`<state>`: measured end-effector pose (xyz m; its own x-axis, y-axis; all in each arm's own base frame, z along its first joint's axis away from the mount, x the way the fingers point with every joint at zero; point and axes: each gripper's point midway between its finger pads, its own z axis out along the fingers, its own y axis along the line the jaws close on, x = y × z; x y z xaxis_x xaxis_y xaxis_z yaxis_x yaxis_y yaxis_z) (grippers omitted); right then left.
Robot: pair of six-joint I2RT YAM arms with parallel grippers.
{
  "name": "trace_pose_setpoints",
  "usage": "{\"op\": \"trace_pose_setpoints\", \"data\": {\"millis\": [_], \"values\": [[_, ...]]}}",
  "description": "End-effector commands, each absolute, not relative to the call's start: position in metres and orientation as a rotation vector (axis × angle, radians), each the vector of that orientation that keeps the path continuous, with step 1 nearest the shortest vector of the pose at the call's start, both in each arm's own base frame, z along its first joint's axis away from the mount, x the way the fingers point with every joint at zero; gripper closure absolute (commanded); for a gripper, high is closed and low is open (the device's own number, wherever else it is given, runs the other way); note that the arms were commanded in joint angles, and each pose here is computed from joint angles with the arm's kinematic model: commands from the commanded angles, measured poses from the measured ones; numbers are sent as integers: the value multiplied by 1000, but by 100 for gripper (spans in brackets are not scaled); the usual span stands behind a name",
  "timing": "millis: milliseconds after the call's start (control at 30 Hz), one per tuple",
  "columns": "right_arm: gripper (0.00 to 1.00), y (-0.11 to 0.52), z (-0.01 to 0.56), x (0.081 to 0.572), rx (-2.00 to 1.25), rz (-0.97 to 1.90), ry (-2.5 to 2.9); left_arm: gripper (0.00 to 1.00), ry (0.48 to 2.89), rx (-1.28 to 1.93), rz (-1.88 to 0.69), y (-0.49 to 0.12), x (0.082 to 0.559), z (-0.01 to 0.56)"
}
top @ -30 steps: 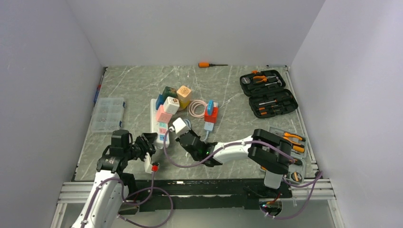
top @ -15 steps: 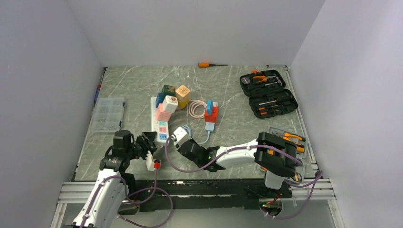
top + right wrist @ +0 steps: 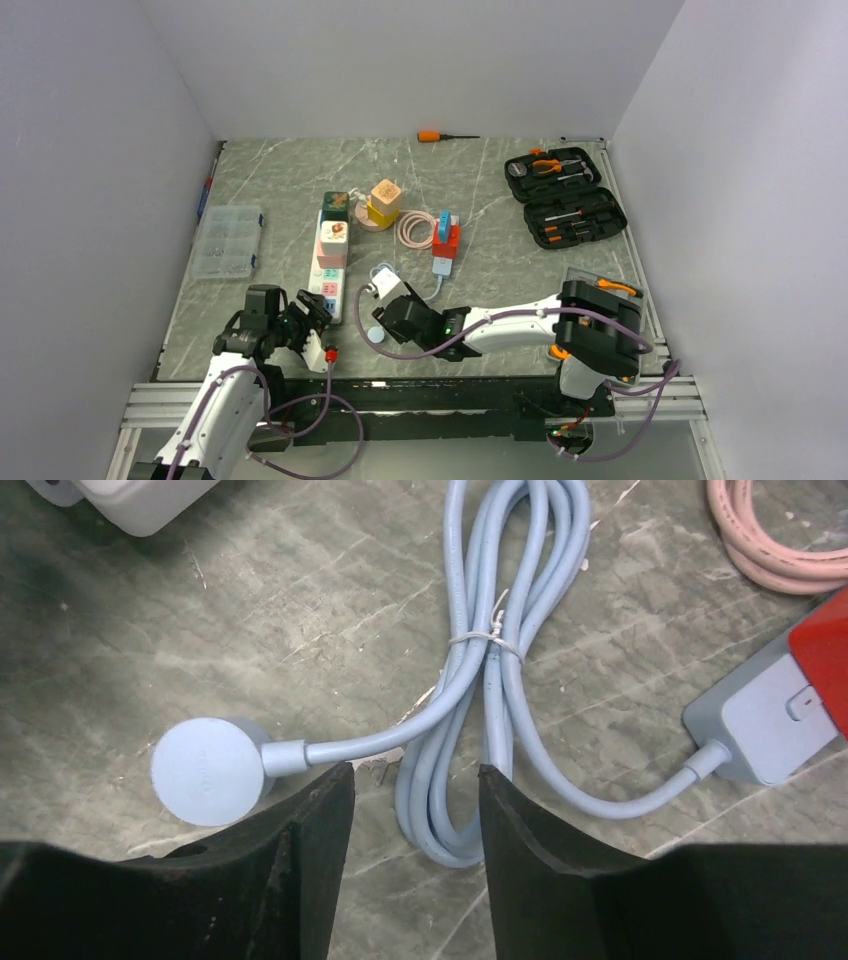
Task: Pull the plug off the socket
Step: Place the plug at the center of the board, then move the socket to the center of the board.
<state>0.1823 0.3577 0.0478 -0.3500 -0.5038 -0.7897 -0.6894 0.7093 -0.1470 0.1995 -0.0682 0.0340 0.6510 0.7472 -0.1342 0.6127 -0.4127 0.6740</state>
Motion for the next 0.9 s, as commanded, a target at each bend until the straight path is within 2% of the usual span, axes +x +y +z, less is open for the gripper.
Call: {"op": "trace_pose_setpoints", "data": {"millis": [0,133,233,267,300,333,467,667,867], "values": [[46,354,81,188,-831,293,1991,24,1146,2254,144,-56,173,7],[32,340,110,207,-720,343,1991,24,1162,2233,151,-56,172,8],[27,322,137,229,-588,422,1998,23,1193,2193,154,-57,176,18],[25,313,150,238,-532,450,1992,21,1212,2182,143,-57,176,23],[24,305,160,247,-481,463,1988,6,1228,2164,144,-57,179,33],[22,295,165,254,-440,451,1995,1,1256,2140,133,-57,180,41],[18,258,178,283,-272,348,2028,1,1450,1934,54,-62,191,88],[4,224,167,306,-106,194,2095,1,1785,1640,-202,-72,187,142],[0,212,143,314,-41,162,2149,1,1757,1451,-289,-90,181,196]]}}
